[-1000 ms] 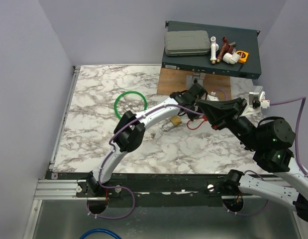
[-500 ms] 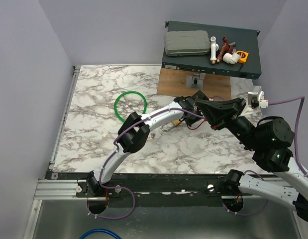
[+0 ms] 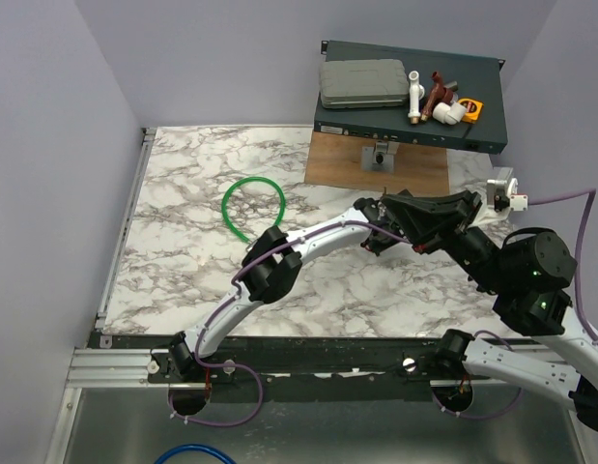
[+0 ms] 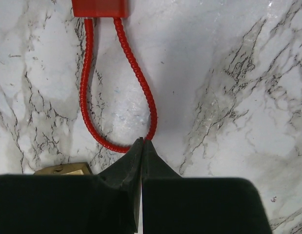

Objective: Unlock with the key

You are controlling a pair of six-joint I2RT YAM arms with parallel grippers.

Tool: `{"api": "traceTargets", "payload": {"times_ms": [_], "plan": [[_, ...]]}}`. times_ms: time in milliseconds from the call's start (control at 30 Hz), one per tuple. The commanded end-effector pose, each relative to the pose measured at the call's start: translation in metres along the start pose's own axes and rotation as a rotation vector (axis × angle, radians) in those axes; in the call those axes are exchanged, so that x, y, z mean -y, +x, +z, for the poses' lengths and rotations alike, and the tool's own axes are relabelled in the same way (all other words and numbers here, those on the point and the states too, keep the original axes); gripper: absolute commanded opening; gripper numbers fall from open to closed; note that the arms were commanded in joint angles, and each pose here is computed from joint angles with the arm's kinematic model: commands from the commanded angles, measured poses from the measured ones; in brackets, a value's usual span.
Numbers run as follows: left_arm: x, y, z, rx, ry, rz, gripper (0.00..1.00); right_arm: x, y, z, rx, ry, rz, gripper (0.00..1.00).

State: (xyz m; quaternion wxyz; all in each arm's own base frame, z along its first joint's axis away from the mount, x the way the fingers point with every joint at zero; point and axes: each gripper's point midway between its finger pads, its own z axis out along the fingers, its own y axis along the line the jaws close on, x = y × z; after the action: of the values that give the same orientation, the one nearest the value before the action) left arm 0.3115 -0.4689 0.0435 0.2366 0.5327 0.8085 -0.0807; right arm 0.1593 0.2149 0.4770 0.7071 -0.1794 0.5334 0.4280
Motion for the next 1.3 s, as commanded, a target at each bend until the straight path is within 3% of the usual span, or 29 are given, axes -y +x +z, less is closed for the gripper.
{"api": "traceTargets", "payload": {"times_ms": [0, 533, 767, 1000, 1267], "plan": [[0.014, -0.005, -0.004, 0.024, 0.080, -0.037, 0.00, -0.005, -0.013, -0.005, 0.027, -0.020, 0.013, 0.01], [0.015, -0.008, -0.005, 0.067, 0.395, -0.305, 0.00, -0.004, 0.000, -0.006, -0.015, -0.016, 0.031, 0.01], [0.013, 0.002, 0.012, 0.025, 0.410, -0.388, 0.00, -0.003, 0.002, -0.005, -0.022, -0.014, 0.033, 0.01], [0.002, 0.034, 0.036, -0.069, 0.291, -0.433, 0.00, -0.005, 0.003, -0.002, -0.029, -0.021, 0.039, 0.01], [0.008, 0.061, 0.033, -0.108, 0.316, -0.468, 0.00, -0.006, 0.008, 0.002, -0.048, -0.024, 0.045, 0.01]]}}
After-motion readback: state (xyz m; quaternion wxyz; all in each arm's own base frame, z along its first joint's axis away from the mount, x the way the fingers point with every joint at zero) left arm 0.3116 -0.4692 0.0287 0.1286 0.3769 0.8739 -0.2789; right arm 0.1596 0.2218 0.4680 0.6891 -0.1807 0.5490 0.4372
